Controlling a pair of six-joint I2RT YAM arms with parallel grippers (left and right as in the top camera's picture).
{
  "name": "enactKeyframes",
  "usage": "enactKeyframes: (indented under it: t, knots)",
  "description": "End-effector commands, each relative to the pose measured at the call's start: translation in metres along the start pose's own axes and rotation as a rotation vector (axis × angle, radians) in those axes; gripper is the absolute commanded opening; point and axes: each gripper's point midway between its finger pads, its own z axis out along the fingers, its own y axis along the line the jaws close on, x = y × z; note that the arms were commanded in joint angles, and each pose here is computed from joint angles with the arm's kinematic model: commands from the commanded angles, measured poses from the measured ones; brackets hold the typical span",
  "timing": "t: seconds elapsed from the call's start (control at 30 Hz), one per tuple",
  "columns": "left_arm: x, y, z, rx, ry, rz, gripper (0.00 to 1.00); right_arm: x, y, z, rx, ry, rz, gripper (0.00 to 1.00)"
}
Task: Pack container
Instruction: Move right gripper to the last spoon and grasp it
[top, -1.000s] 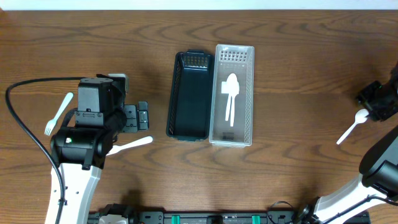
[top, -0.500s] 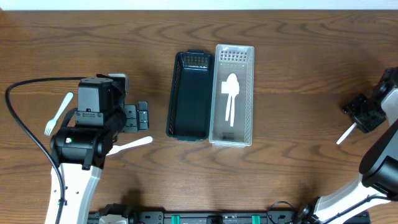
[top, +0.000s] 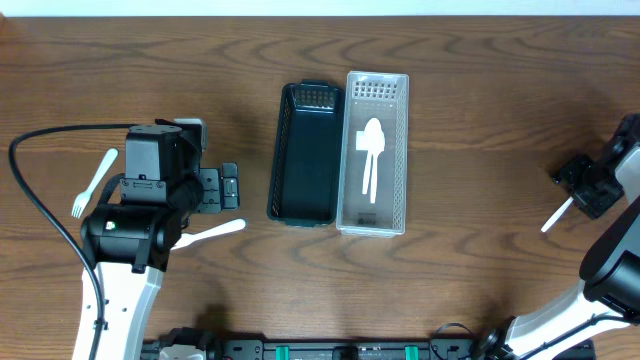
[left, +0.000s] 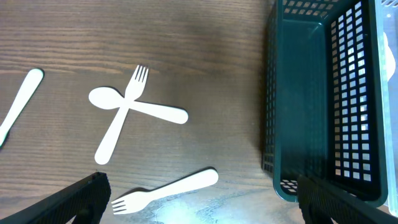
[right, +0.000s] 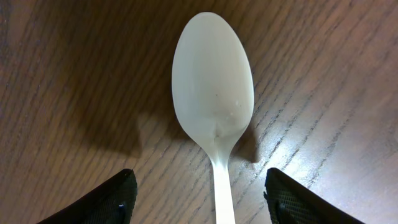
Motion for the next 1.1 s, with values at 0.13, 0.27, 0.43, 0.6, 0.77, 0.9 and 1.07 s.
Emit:
enactKeyframes:
  t: [0.13, 0.27, 0.43, 0.6, 0.77, 0.9, 1.07]
  knots:
    - [-0.006, 0.000, -0.006, 0.002, -0.020, 0.010, 0.98, 0.012, -0.014, 0.026, 0.050, 0.070, -0.001, 0.70]
    - [-0.006, 0.000, -0.006, 0.002, -0.020, 0.010, 0.98, 0.016, -0.015, 0.031, 0.055, 0.086, -0.001, 0.70]
    - [-0.006, 0.000, -0.006, 0.002, -0.020, 0.010, 0.98, 0.016, -0.016, 0.031, 0.057, 0.090, 0.001, 0.57]
    - [-0.006, 0.000, -0.006, 0.002, -0.020, 0.010, 0.98, 0.017, -0.016, 0.031, 0.057, 0.091, 0.000, 0.32]
    - [-0.006, 0.000, -0.006, 0.002, -0.020, 0.010, 0.98, 0.018, -0.016, 0.031, 0.058, 0.096, -0.001, 0.17]
    - [-0.006, 0.000, -0.006, 0.002, -0.020, 0.010, 0.98, 0.018, -0.013, 0.031, 0.045, 0.098, 0.000, 0.10]
    - [-0.006, 0.000, -0.006, 0.001, -0.020, 0.011, 0.98, 0.021, 0.005, 0.024, -0.028, 0.108, -0.008, 0.02]
